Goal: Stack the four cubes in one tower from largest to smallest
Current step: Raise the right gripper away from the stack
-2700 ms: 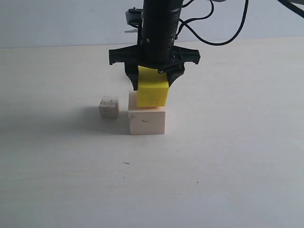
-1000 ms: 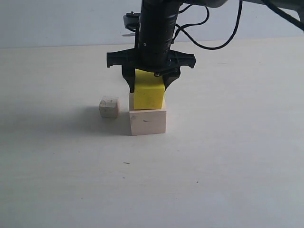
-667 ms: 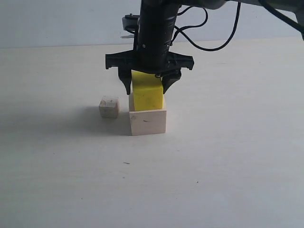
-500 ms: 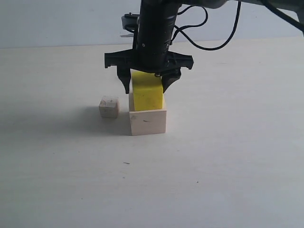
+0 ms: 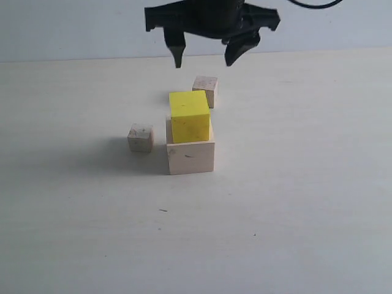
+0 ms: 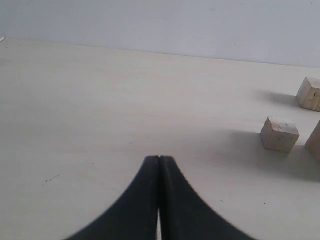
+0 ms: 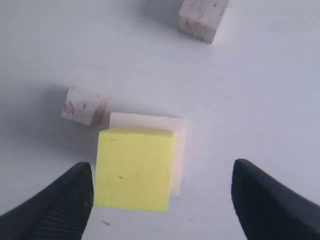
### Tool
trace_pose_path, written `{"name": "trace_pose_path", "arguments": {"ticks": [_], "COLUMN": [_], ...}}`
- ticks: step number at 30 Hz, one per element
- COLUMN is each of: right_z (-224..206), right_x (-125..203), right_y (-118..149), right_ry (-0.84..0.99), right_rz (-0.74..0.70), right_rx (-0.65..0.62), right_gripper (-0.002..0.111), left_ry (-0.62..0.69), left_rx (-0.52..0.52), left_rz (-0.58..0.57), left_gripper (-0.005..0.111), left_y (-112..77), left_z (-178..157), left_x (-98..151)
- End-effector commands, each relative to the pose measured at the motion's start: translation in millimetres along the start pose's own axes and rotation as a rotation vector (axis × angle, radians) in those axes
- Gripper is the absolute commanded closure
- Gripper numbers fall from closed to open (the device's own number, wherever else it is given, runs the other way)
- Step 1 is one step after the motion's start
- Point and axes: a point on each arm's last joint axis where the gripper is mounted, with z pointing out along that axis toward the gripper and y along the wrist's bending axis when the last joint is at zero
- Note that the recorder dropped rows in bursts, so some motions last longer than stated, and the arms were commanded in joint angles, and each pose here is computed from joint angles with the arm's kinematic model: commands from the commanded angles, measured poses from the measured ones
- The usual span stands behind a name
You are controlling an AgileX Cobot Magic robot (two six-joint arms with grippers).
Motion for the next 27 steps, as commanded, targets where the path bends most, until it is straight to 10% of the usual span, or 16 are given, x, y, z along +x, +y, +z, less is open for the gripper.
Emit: {"name": "trace_pose_path", "arguments": {"ticks": [1,8,27], "right_z": [-42.6,-86.5,-67.5], "right_x": [-4.4,0.0,-25.5], "right_y": [-15.0,-24.6,-104.9], "right_ry": [-0.137,-0.232,-0.195], "right_rz": [-0.074,-0.254,-0.220], "right_rx": [0.075,0.085,0.279], "right_gripper": [0.046,0.106,0.108], "left_ry": [-0.012,-0.012,-0.012], "left_rx": [0.004,0.004,0.004], "left_rz": [0.010,0.010,0.010], "left_gripper": [0.107,0.107,0.107], "left_y": [-0.1,-0.1,-0.1], "left_z": [-0.1,-0.1,-0.1], "left_x": [-0.2,-0.2,-0.2]}}
